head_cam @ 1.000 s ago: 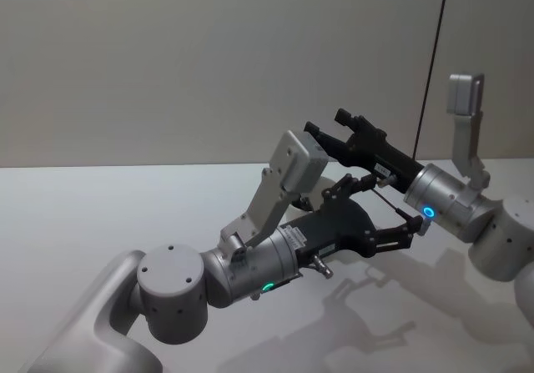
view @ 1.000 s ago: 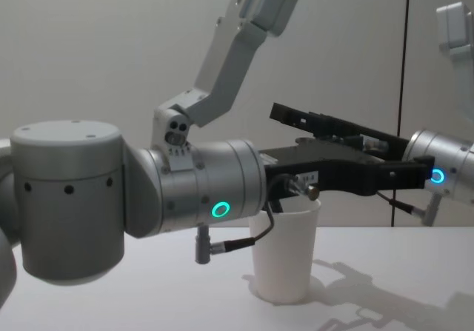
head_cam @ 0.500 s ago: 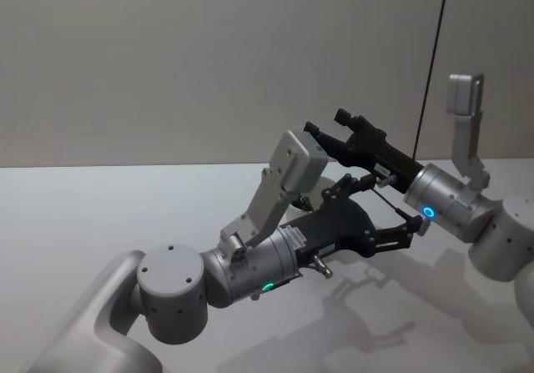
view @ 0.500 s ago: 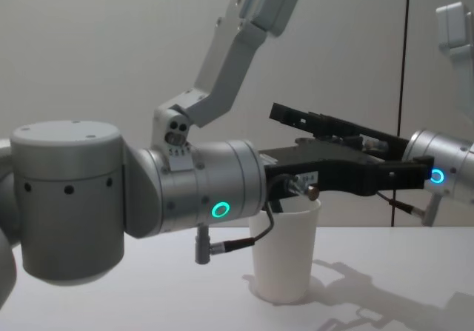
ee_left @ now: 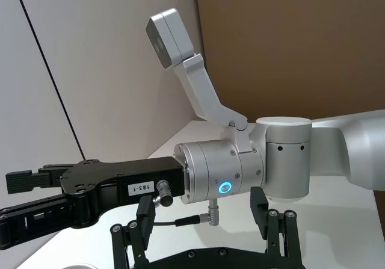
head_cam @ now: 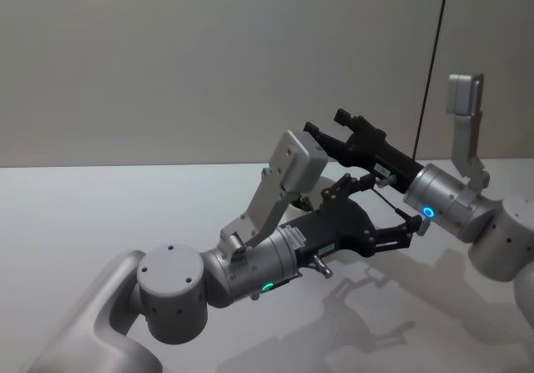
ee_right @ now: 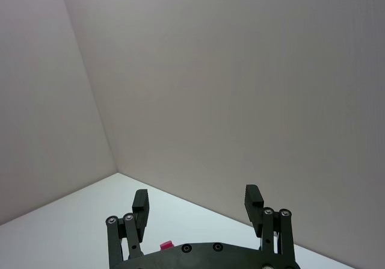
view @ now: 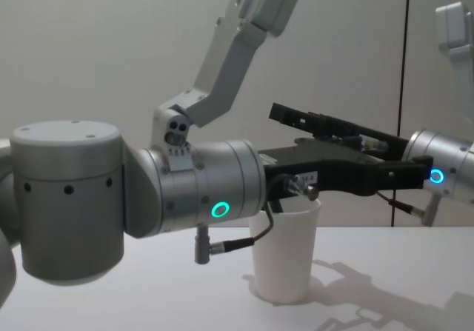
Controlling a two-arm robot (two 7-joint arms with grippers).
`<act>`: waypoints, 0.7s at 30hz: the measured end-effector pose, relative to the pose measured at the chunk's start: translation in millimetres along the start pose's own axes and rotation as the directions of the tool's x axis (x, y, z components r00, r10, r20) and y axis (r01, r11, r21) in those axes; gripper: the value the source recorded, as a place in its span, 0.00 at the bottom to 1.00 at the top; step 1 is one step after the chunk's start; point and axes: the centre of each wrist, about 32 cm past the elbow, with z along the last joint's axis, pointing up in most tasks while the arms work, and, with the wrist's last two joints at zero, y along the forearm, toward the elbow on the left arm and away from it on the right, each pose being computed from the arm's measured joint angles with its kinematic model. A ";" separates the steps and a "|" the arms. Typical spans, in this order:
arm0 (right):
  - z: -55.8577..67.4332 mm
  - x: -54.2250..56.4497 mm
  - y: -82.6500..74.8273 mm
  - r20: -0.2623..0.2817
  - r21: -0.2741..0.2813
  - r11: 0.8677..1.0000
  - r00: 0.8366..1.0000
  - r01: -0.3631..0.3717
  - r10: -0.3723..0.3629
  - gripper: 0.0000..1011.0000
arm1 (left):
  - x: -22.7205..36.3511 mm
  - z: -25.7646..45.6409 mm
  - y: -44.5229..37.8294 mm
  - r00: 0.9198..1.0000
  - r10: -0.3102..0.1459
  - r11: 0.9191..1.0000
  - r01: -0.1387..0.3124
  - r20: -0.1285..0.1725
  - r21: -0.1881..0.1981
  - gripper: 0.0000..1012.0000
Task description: Place the pen into the pen holder.
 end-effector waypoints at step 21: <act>-6.9 -11.7 -6.5 0.014 -0.019 1.000 1.000 0.007 -0.007 0.99 | -5.3 -3.6 8.5 0.998 0.066 0.998 -0.066 0.013 0.010 0.99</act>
